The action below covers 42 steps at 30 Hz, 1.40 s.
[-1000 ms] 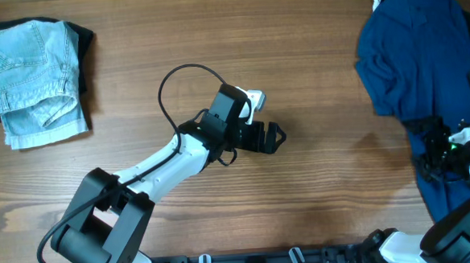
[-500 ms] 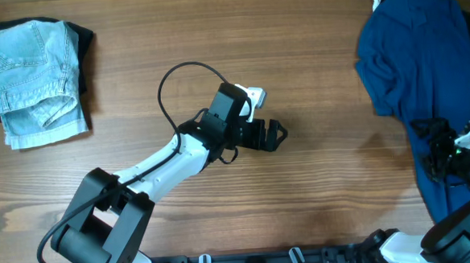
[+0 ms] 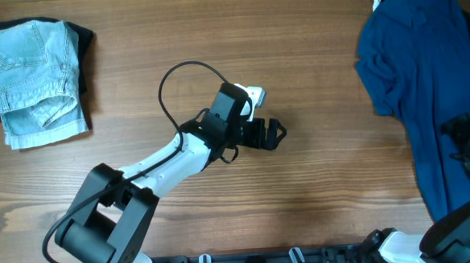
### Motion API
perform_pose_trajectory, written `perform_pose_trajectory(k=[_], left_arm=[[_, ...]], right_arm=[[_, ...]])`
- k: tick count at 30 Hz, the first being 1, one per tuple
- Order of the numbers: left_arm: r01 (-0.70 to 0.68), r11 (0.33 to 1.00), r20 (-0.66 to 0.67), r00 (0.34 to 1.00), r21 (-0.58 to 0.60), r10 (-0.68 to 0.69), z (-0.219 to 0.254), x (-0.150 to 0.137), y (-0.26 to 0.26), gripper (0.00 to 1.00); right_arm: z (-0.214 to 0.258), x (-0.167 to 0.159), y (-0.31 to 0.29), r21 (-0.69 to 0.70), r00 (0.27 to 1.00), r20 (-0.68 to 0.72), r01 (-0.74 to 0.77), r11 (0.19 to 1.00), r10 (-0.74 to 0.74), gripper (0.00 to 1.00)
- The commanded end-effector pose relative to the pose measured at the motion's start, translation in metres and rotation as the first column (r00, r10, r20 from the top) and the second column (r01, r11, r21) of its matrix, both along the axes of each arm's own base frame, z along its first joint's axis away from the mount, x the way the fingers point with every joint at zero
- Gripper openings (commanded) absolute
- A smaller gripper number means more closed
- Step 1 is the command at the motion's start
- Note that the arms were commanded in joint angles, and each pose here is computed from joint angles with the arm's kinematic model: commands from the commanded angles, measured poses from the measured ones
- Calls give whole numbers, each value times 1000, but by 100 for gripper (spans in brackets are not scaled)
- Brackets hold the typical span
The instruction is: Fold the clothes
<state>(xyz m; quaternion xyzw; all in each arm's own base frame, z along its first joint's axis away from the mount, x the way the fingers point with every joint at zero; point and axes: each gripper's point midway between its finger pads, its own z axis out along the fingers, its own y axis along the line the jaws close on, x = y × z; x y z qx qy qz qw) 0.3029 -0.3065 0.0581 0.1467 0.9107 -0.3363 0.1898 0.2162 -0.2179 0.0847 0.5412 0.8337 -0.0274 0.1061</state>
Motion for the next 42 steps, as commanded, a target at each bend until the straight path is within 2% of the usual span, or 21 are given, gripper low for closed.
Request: perform_pose_trajectory(k=[1,3,7,9,13,20,21,24,26,27,28,29,31,32,34,39,42], left_arm=[[-3,1000,3,1000,8,3,-3,4,-3,100],[-3,1000,10,1000,2,3,-2,5,-4,100],[-3,1000,9,1000,3,3,-2,5,-4,100],[-3,1000,9,1000,3,3,-2,5,-4,100],[-3,1000,6,1000,5,3,-3,4,-4,100],[-3,1000,0,1000,10,3,-4,3,-3,100],[-3,1000,-1,1000,10,3,-4,3,-3,100],[-3,1000,-9,1000,16,3,-6,1,-2,100],[-3,1000,-13,1000,19,3,-6,1,-1,100],[-3,1000,-14,1000,20,3,-7,0,-1,100],[-2,1000,-14,1000,20,3,-7,0,-1,100],[-2,1000,-14,1000,20,3,-7,0,-1,100],[-3,1000,-15,1000,20,3,-7,0,-1,100],[-3,1000,-16,1000,21,3,-7,0,-1,100],[-2,1000,-16,1000,20,3,-7,0,-1,100],[5,1000,-18,1000,11,-5,-6,-1,-2,100],[12,1000,-15,1000,-2,-12,-4,-1,-5,100]], right_arm=[[-4,-1,4,14,999,-30,-34,999,35,99],[-17,0,13,51,998,-48,-49,997,52,95],[-39,6,28,95,995,-56,-72,993,78,95],[-46,11,32,130,997,-40,-67,989,73,90],[-64,13,36,182,995,-57,-70,981,81,93],[-84,12,37,213,991,-88,-80,974,101,68],[-86,12,37,217,991,-92,-80,973,102,68],[-90,13,36,216,991,-89,-79,973,100,77],[-92,14,35,217,991,-91,-79,973,101,75],[-94,14,35,218,991,-92,-79,973,101,66],[-98,13,36,224,990,-98,-77,972,101,53],[-101,13,36,230,989,-103,-76,970,102,50],[-110,10,39,250,988,-124,-59,966,92,35],[-115,10,41,265,988,-129,-50,963,87,21],[-116,12,42,273,989,-120,-52,961,88,5],[-115,17,45,287,993,-99,-37,957,68,5],[-112,27,55,290,990,-82,-82,954,110,5]])
